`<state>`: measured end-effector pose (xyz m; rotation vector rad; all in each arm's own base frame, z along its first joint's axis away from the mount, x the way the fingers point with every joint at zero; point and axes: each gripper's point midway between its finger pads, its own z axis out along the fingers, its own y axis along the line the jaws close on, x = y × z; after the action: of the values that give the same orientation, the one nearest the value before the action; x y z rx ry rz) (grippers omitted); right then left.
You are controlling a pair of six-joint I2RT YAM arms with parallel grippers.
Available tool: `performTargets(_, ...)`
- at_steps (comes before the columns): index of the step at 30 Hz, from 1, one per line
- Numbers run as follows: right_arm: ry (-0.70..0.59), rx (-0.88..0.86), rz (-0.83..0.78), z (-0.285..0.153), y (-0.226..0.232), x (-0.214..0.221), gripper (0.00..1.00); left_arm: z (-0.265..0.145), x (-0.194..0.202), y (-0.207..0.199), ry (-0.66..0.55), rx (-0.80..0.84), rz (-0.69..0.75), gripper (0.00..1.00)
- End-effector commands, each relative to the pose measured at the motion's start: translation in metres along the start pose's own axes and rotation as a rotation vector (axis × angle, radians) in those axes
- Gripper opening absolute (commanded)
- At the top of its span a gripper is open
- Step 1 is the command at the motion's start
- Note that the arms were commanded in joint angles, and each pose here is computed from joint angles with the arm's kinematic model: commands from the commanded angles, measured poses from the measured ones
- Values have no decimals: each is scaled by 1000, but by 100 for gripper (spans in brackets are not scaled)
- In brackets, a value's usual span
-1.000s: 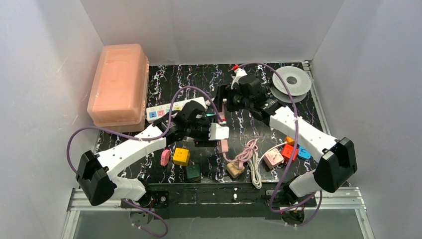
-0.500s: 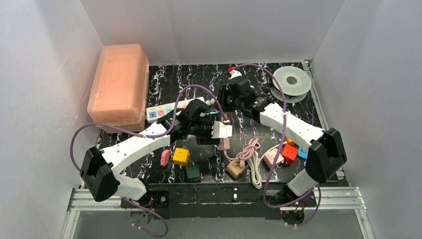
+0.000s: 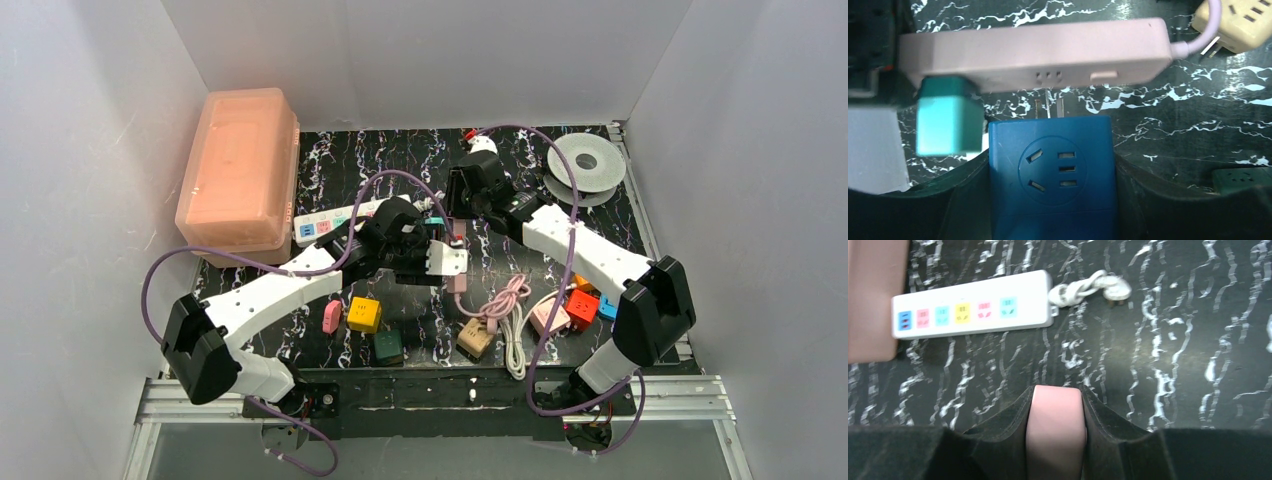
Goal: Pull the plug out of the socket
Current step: Remove the plug from the socket, then place the plug at the center of the board.
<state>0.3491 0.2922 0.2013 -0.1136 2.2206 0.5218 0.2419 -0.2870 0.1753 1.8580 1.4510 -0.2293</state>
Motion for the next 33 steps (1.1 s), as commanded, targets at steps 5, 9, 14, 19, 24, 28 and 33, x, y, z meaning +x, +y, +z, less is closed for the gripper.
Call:
performTargets(5, -18, 234, -56, 16, -80, -6, 1, -49, -47, 45, -122, -176, 45, 0)
performTargets(9, 20, 262, -15, 22, -104, 4, 1, -67, -64, 40, -205, -170, -64, 0)
performTargets(14, 77, 279, -3, 36, -119, 21, 4, -82, -78, 31, -292, -158, -161, 0)
performTargets(19, 189, 341, -21, 49, -135, 49, 41, -83, -72, 21, -285, -143, -176, 0)
performTargets(24, 189, 368, 28, 40, -151, 55, 64, -58, -48, -2, -235, -81, -190, 0)
performTargets(28, 175, 400, 55, 29, -162, 46, 72, -28, -28, -17, -181, -26, -196, 0)
performTargets(33, 83, 382, 78, 2, -155, 18, 74, 12, -8, -32, -137, 66, -181, 0)
